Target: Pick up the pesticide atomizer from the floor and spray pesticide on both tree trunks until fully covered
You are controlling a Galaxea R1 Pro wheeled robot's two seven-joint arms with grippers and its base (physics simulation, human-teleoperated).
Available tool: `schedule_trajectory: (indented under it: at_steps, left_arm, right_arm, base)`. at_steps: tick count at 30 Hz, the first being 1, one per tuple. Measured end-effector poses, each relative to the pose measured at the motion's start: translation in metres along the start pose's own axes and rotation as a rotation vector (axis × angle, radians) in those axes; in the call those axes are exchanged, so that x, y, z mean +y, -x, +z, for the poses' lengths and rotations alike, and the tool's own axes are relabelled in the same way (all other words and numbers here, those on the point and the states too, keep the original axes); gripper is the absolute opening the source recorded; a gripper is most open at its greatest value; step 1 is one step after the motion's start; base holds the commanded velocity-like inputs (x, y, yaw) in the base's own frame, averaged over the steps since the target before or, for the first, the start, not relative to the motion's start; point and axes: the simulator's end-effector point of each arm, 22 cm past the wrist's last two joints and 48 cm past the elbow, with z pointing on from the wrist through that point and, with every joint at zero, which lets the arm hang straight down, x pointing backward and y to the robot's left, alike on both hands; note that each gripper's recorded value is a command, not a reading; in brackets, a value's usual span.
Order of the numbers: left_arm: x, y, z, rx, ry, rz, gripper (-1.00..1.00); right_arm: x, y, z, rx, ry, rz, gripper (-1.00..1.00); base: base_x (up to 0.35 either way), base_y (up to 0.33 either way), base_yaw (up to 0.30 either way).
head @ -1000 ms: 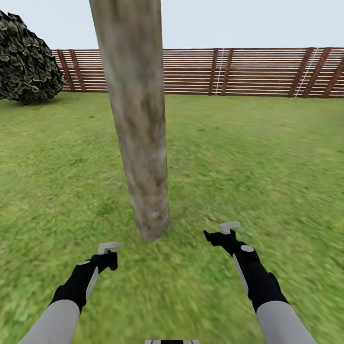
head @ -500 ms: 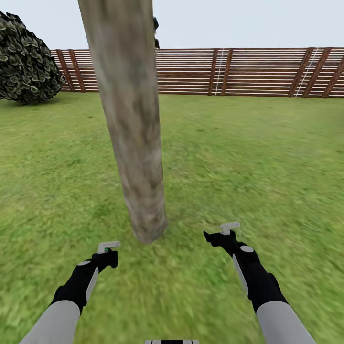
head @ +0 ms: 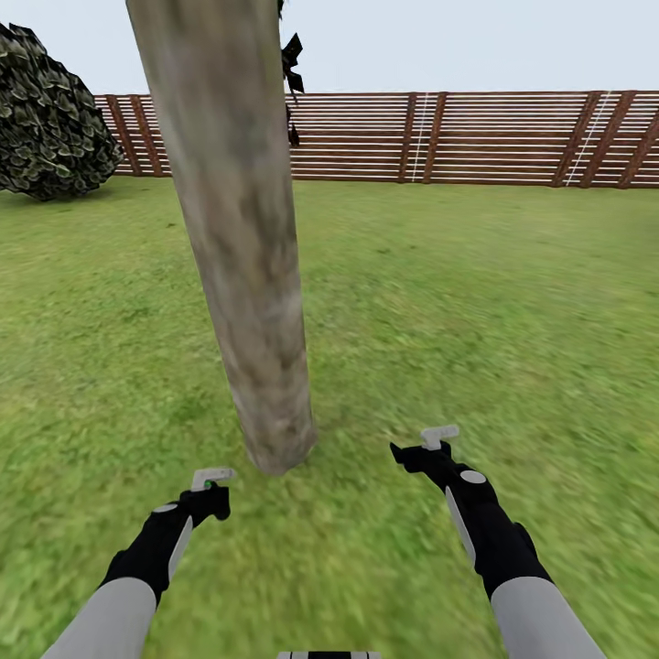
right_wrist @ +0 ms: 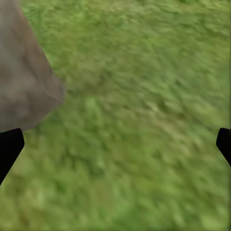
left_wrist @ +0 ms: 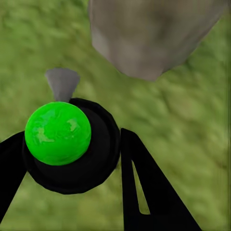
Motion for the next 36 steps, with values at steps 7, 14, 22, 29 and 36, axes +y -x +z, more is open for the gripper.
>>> schedule_trajectory:
  at_steps: [7,14,22,29,36]
  left_arm:
    - [-0.025,-0.017,0.000,0.055,-0.116,0.073,-1.00]
    - [-0.003,-0.018,-0.010,0.168,-0.155,0.185,-1.00]
    - [0.000,0.001,-0.023,0.177,-0.218,0.177,-1.00]
    - [-0.006,0.016,-0.025,0.165,-0.224,0.163,-1.00]
    - [-0.014,0.067,-0.057,0.168,-0.247,0.121,-1.00]
  right_arm:
    - [0.000,0.000,0.000,0.000,0.000,0.001,1.00]
    - [0.000,0.000,0.000,0.001,0.000,0.001,1.00]
    - [0.000,0.001,0.000,-0.001,-0.001,-0.001,1.00]
    - [0.000,0.001,0.000,-0.003,-0.001,-0.001,1.00]
    - [0.000,0.002,0.000,-0.003,-0.001,-0.002,1.00]
  base:
    - [0.003,-0.001,0.000]
    - [0.000,0.000,0.000]
    - [0.000,0.000,0.000]
    - [0.000,0.000,0.000]
    - [0.000,0.000,0.000]
